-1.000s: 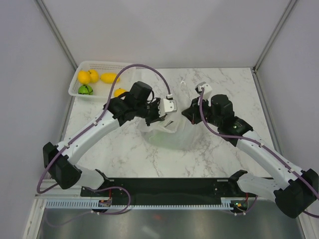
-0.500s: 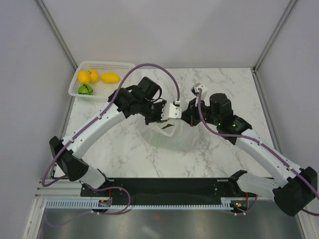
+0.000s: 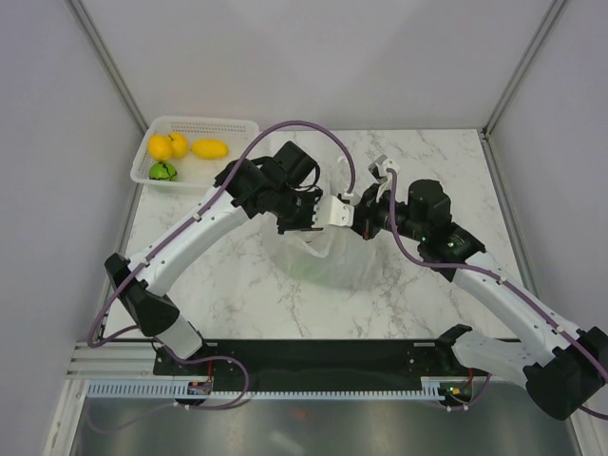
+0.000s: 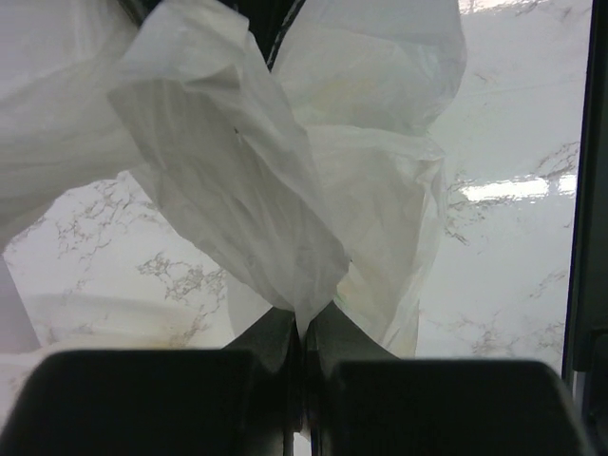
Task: Place the fake fruits into the plastic bag and tie a complex knot
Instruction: Adjust the plastic bag at the center of the board.
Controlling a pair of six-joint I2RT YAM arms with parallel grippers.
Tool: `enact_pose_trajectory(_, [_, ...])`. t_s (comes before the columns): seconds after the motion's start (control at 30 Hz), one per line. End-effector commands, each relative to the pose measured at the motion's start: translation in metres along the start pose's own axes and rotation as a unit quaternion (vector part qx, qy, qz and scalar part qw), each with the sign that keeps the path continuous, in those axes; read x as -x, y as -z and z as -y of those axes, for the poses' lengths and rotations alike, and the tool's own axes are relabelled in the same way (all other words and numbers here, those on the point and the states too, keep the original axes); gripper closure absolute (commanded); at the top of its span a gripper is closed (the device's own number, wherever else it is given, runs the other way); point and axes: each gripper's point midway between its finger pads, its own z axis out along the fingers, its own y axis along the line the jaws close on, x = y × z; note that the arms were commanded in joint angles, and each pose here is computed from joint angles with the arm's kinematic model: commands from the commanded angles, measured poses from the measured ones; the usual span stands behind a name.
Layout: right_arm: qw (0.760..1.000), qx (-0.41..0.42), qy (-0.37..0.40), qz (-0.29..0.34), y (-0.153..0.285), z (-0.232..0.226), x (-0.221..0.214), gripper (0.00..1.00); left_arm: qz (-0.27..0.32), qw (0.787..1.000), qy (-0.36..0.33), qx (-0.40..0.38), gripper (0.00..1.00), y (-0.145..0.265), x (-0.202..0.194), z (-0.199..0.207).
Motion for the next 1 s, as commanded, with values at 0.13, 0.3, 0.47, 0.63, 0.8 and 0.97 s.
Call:
enact_pose_trajectory(0.13, [0.999, 0.029, 0.016, 0.028, 0.007, -0.013, 0.008, 0.94, -0.034, 0.999, 0.0, 0.015, 0.98, 0.007, -0.001, -0.005])
enact_pose_trajectory(0.3, [0.998, 0.031, 0.03, 0.042, 0.011, -0.014, 0.01, 0.85, -0.038, 0.999, -0.007, 0.014, 0.98, 0.007, 0.002, -0.005])
enact_pose_trajectory(0.47, [0.997, 0.035, 0.037, 0.052, 0.016, -0.016, 0.006, 0.78, -0.045, 0.999, -0.009, 0.015, 0.98, 0.007, 0.004, -0.006])
enact_pose_trajectory(0.63, [0.997, 0.043, 0.038, 0.057, 0.02, -0.019, 0.004, 0.69, -0.053, 0.998, -0.012, 0.008, 0.98, 0.006, 0.007, -0.003])
enact_pose_trajectory(0.8, [0.996, 0.045, 0.037, 0.063, 0.023, -0.021, 0.001, 0.61, -0.052, 0.998, -0.018, 0.003, 0.98, 0.005, 0.01, -0.001])
enact_pose_trajectory(0.97, [0.997, 0.043, 0.029, 0.066, 0.027, -0.022, -0.001, 0.5, -0.053, 0.998, -0.019, 0.001, 0.98, 0.004, 0.01, 0.0])
